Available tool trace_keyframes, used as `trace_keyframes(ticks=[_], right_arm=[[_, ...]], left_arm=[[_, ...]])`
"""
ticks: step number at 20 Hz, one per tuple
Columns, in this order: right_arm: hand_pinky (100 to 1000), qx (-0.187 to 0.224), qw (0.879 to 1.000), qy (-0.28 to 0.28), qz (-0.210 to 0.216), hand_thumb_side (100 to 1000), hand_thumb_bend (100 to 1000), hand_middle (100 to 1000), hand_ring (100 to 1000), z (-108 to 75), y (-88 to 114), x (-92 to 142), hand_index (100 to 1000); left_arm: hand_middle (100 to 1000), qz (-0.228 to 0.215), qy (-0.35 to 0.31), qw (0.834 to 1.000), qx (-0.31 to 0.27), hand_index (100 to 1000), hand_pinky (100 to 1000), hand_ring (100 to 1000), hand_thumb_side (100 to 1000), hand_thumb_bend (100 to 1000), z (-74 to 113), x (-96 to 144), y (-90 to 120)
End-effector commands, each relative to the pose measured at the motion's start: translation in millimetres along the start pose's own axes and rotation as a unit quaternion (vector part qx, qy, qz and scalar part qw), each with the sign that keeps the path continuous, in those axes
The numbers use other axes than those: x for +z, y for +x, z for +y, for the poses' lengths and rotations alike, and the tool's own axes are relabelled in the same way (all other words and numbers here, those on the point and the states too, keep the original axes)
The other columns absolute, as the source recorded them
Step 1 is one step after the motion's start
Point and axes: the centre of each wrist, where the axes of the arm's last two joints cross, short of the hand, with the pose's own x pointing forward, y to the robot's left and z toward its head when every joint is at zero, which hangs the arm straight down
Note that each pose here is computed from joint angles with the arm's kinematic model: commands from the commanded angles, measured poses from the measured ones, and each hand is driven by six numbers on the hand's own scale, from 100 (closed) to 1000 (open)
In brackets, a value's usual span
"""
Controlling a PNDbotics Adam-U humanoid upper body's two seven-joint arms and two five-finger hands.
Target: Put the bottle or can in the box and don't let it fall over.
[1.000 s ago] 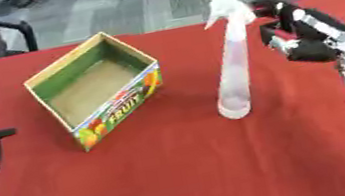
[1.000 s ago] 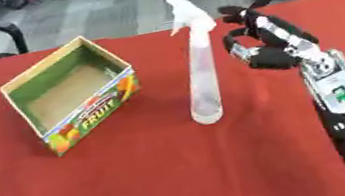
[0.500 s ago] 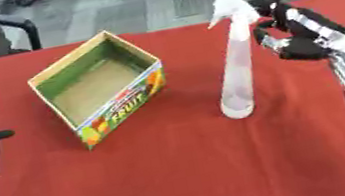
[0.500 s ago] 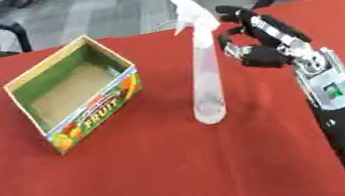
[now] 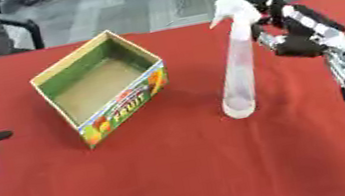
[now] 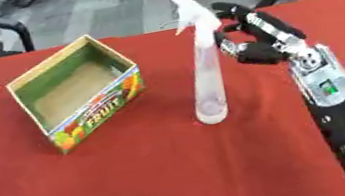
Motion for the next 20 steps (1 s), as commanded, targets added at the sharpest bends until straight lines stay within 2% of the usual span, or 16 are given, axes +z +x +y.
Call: trace_keyframes(ticks=[1,13,20], right_arm=[[895,0.011,1.0,-0.002,-0.016,497,100,1000,1000,-9.6,9.6,-8.4,1000],[890,-0.001,1.0,0.004,-0.012,503,100,1000,1000,-5.7,9.5,-7.4,1000],[890,-0.016,1.0,0.006,-0.022,507,100,1000,1000,-2.2,17.0,-0.7,1000]], left_arm=[[1000,-0.011,-0.001,1.0,-0.004,970,677,100,851,107,2.9,-3.5,5.4],[1000,-0.012,0.009,1.0,-0.005,969,678,100,850,109,5.5,-3.7,6.5],[1000,-0.011,0.019,1.0,-0.009,969,678,100,849,108,8.4,-2.9,7.2]])
